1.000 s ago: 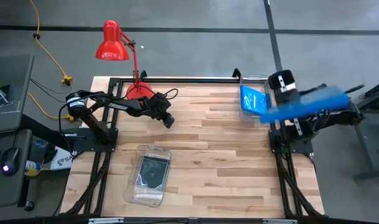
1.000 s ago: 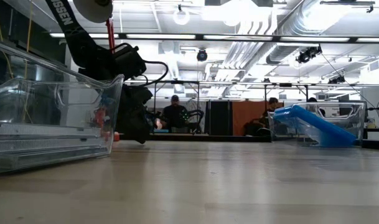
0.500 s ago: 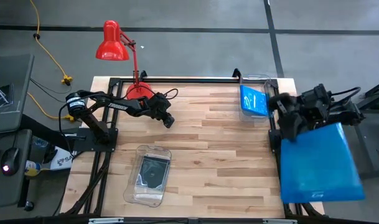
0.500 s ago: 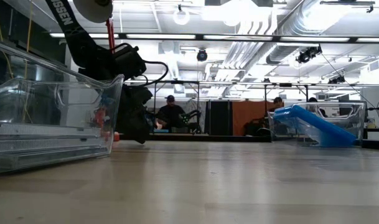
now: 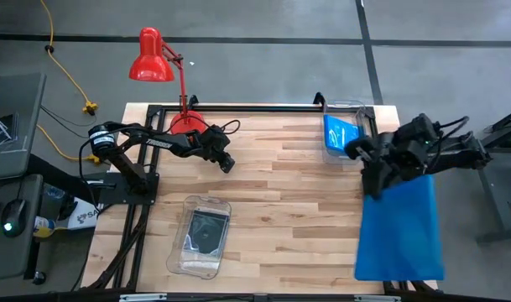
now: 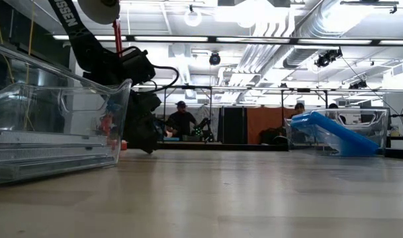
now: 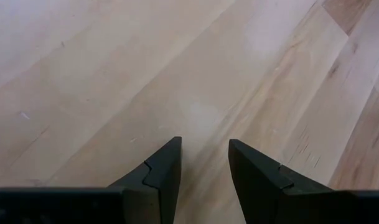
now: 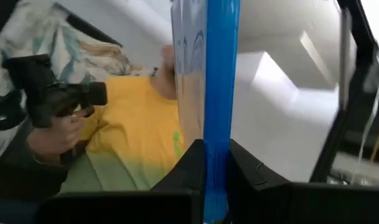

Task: Pick & place jewel cases by type
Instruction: Put the blue cd case into the top transparent bin

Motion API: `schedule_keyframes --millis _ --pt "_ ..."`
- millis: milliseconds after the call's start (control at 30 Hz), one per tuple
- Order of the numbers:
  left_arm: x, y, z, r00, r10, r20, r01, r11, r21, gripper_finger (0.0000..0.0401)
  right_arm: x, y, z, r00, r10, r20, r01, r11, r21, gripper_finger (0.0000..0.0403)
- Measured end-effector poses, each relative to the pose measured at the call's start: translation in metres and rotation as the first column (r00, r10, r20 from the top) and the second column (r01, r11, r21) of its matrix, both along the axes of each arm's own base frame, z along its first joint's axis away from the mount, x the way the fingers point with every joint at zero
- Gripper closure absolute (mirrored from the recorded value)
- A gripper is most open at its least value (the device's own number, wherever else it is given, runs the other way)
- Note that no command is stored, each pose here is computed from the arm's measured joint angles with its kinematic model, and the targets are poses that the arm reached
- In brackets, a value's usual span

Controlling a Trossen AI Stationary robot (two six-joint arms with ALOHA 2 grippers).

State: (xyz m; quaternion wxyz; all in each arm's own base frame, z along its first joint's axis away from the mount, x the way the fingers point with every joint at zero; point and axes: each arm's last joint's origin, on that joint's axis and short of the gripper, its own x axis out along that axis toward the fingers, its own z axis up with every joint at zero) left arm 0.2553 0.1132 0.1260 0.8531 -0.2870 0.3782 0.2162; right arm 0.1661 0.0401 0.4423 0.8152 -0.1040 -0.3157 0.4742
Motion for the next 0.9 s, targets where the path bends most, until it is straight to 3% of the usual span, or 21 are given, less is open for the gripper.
schedule_keyframes --millis 133,267,567,733,900 --pt "0.0 0.0 0.0 1.0 0.001 -0.003 -0.001 1.0 0.0 0.0268 0.007 -0.001 -0.004 0.991 -0.057 -0.123 0.065 0.996 0.068 0.0386" --pt "0.0 0.0 0.0 1.0 0.005 -0.006 -0.005 1.0 0.004 0.0268 0.015 -0.006 -0.009 0.949 -0.127 -0.288 0.179 0.97 0.162 0.0386" --pt "0.0 0.0 0.0 1.0 0.005 -0.008 -0.005 1.0 0.003 0.0268 0.03 -0.019 -0.028 0.759 -0.239 -0.606 0.459 0.857 0.236 0.0387" --pt "0.0 0.0 0.0 1.0 0.005 -0.008 -0.005 1.0 0.004 0.0268 0.035 -0.026 -0.038 0.629 -0.295 -0.719 0.619 0.75 0.233 0.0387" --pt "-0.001 0.0 0.0 1.0 0.006 -0.009 -0.006 1.0 0.003 0.0268 0.038 -0.036 -0.044 0.493 -0.323 -0.808 0.788 0.56 0.257 0.0387"
